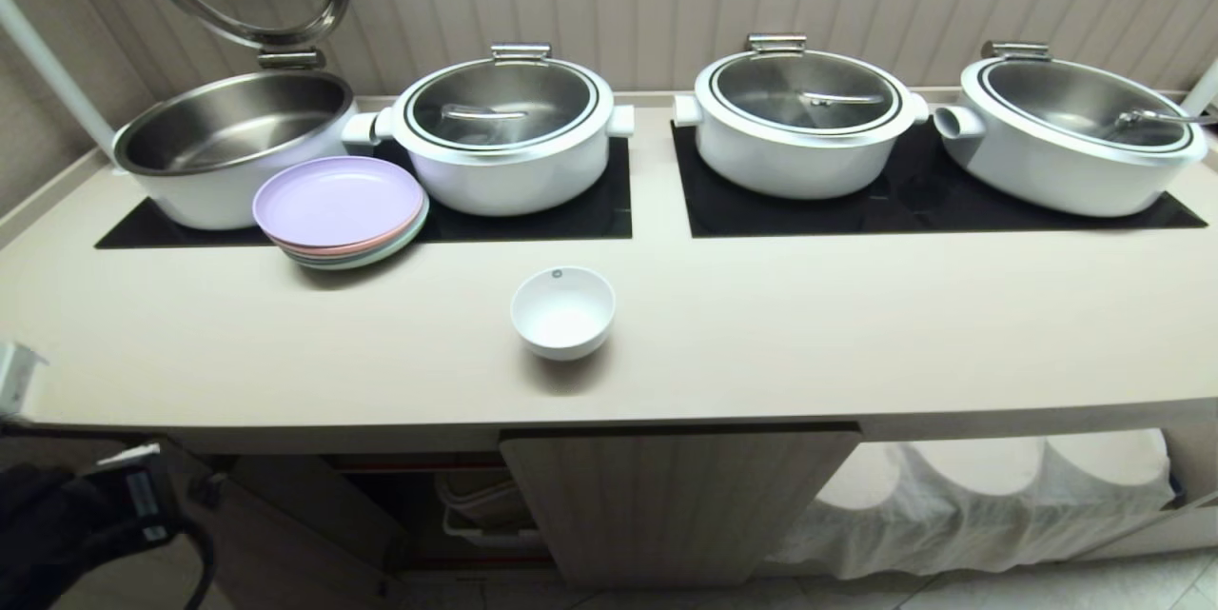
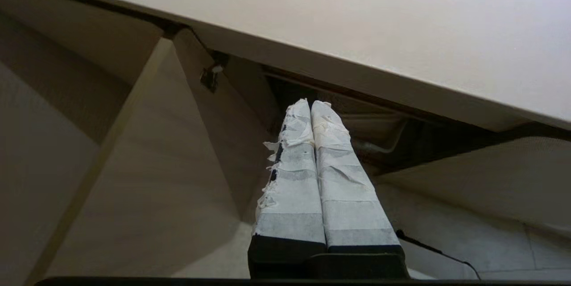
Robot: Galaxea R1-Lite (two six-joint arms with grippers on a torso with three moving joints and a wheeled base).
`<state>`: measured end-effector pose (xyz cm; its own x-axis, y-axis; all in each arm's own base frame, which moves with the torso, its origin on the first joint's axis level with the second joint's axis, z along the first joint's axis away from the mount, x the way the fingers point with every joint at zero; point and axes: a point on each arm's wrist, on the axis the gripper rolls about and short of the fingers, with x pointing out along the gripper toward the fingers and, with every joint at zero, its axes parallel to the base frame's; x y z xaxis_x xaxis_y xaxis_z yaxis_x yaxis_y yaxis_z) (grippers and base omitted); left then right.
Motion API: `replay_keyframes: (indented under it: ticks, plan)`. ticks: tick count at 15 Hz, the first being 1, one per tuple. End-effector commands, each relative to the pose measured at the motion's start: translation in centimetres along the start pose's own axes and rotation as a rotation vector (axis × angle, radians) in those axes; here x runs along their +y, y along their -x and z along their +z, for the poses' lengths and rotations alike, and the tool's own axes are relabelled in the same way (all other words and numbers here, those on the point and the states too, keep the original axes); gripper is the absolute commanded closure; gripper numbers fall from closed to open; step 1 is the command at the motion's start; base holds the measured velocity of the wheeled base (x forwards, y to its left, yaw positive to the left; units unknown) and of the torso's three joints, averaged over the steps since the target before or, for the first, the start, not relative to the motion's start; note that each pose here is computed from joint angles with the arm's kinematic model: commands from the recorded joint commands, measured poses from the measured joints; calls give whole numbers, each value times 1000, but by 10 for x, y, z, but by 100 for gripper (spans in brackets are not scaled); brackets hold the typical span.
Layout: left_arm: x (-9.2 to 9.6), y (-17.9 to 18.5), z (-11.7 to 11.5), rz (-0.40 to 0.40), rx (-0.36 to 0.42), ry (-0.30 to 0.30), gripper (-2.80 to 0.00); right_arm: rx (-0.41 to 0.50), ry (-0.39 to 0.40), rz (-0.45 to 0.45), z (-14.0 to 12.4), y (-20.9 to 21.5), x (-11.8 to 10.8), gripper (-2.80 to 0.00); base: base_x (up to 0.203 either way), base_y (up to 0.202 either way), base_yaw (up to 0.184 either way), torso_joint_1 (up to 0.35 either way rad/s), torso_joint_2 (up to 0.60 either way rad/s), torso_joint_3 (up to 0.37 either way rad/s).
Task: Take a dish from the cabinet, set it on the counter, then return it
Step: Pick up the bowl from the table
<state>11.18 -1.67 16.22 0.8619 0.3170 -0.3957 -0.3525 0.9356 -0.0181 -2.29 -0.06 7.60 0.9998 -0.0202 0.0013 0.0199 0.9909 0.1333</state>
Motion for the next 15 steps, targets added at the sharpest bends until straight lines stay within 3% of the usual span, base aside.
replay_keyframes:
  ticks: [1, 4, 7, 9, 12, 15]
  plan:
    - [29, 30, -21, -36, -122, -5, 0, 0, -1, 0, 0, 0, 0, 0, 0, 0, 0, 0, 0, 0]
    - [49, 47, -58, -54, -204, -102, 0, 0, 0, 0, 0, 0, 0, 0, 0, 0, 0, 0, 0, 0]
    - [58, 62, -87, -128, -323, -216, 0, 0, 0, 0, 0, 0, 0, 0, 0, 0, 0, 0, 0, 0]
    - [58, 63, -101, -182, -289, -265, 0, 0, -1, 0, 0, 0, 0, 0, 0, 0, 0, 0, 0, 0]
    - [57, 61, -111, -245, -201, -258, 0, 0, -1, 0, 0, 0, 0, 0, 0, 0, 0, 0, 0, 0]
    - [58, 63, -112, -284, -236, -260, 0, 0, 0, 0, 0, 0, 0, 0, 0, 0, 0, 0, 0, 0]
